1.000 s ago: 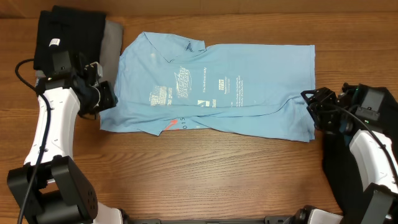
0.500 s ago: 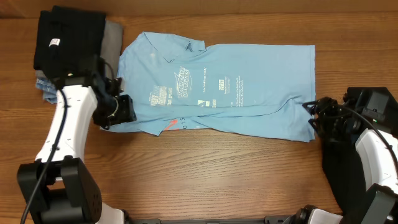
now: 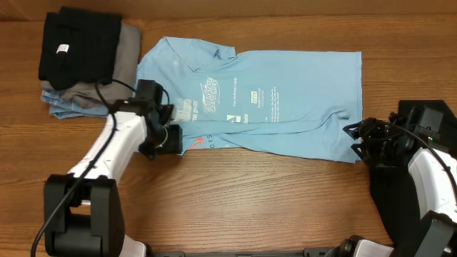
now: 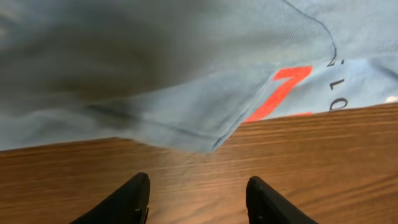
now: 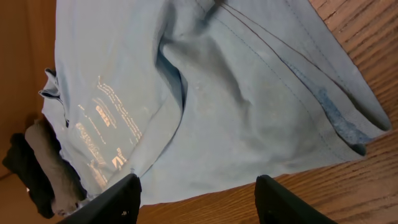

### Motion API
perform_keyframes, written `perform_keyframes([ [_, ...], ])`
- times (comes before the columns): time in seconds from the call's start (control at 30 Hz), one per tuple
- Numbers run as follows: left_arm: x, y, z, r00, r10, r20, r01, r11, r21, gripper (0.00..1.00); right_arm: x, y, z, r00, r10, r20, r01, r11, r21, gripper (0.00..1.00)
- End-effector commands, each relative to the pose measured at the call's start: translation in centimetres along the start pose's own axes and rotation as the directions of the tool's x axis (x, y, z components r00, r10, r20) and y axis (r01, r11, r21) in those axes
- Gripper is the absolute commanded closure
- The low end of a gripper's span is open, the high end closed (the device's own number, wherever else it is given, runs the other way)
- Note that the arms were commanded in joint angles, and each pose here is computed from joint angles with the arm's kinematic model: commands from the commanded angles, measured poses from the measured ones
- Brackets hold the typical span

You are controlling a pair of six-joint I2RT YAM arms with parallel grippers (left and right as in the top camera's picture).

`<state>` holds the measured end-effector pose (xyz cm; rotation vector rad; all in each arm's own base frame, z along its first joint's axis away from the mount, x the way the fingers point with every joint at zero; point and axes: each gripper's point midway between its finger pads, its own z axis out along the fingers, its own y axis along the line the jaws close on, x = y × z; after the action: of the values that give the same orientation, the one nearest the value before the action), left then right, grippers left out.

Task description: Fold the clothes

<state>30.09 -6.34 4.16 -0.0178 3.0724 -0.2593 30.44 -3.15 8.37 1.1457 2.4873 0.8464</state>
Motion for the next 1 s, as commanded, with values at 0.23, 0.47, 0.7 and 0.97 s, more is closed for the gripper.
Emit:
perform_keyframes([
  [0.23, -0.3, 1.3, 2.9, 0.994, -0.111, 0.007, 0.112, 0.990, -0.081, 0.51, -0.5, 0.9, -0.3, 0.999, -0.029, 0.012, 0.030, 0.999, -0.018, 0.37],
  [0.47, -0.2, 1.4, 4.5, 0.994, -0.110, -0.025, 0.108, 0.991, -0.085, 0.63, -0.6, 0.9, -0.3, 0.999, -0.031, 0.014, 0.031, 0.999, -0.020, 0.37],
  [0.7, 0.5, 0.7, 4.1, 0.991, -0.117, -0.067, 0.113, 0.992, -0.057, 0.95, -0.6, 0.9, -0.3, 0.999, -0.032, 0.015, 0.032, 0.999, -0.020, 0.37],
  [0.97, -0.5, 0.1, 1.3, 0.989, -0.116, -0.091, 0.111, 0.992, -0.059, 0.96, -0.7, 1.0, -0.3, 0.999, -0.035, 0.019, 0.035, 0.999, -0.022, 0.37],
])
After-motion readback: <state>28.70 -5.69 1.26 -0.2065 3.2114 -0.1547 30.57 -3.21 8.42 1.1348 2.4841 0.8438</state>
